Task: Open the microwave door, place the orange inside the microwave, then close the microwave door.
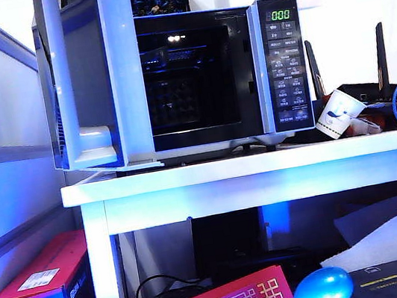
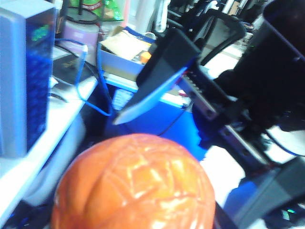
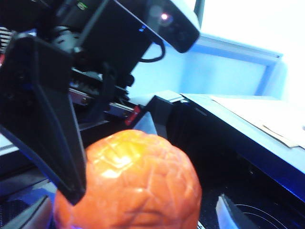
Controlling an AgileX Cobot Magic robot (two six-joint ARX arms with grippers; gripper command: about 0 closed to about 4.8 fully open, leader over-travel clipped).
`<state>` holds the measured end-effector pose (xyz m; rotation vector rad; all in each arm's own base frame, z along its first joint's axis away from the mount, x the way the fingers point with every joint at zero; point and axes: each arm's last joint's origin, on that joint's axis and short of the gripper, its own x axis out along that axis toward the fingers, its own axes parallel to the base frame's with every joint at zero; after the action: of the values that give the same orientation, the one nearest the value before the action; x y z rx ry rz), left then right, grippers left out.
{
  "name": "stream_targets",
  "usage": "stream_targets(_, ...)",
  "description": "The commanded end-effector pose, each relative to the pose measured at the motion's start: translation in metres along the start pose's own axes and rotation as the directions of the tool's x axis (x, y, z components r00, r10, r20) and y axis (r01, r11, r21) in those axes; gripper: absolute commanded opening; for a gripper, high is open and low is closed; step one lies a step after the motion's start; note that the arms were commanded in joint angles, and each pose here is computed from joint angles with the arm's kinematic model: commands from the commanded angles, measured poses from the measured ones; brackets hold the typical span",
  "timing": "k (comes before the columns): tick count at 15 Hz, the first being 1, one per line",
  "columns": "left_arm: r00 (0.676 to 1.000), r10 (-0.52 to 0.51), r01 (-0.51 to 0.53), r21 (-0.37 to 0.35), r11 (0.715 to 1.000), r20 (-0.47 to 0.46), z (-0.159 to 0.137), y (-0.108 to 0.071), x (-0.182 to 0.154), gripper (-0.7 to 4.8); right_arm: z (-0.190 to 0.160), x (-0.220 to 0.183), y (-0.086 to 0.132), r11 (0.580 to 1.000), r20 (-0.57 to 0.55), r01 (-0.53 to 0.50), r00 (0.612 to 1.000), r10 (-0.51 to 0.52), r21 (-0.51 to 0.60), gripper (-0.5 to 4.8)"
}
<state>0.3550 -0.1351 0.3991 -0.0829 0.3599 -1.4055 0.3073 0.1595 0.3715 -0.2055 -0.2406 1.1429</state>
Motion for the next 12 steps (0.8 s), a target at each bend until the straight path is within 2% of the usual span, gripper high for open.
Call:
stream_targets(1,0.994,-0.105,0.105,-0.049,0.993,-0.004,-0.0067,0.0003,0.0030,1.74,0.0050,-0.0002,0.0006,0.999,0.025,-0.024,0.999,0.024,-0.022,4.79)
stream_targets(10,0.983,-0.186,0.186,-0.075,0.980,0.010,-0.0065,-0.0021,0.0027,1.73,0.0058,0.0000,0.0020,0.998,0.038,-0.064,0.997,0.065,-0.027,4.79)
stream_targets(12,0.969,-0.245,0.246,-0.092,0.965,0.022,-0.0061,-0.0038,0.0023,1.73,0.0059,0.0002,0.0024,0.997,0.039,-0.072,0.997,0.073,-0.028,4.79)
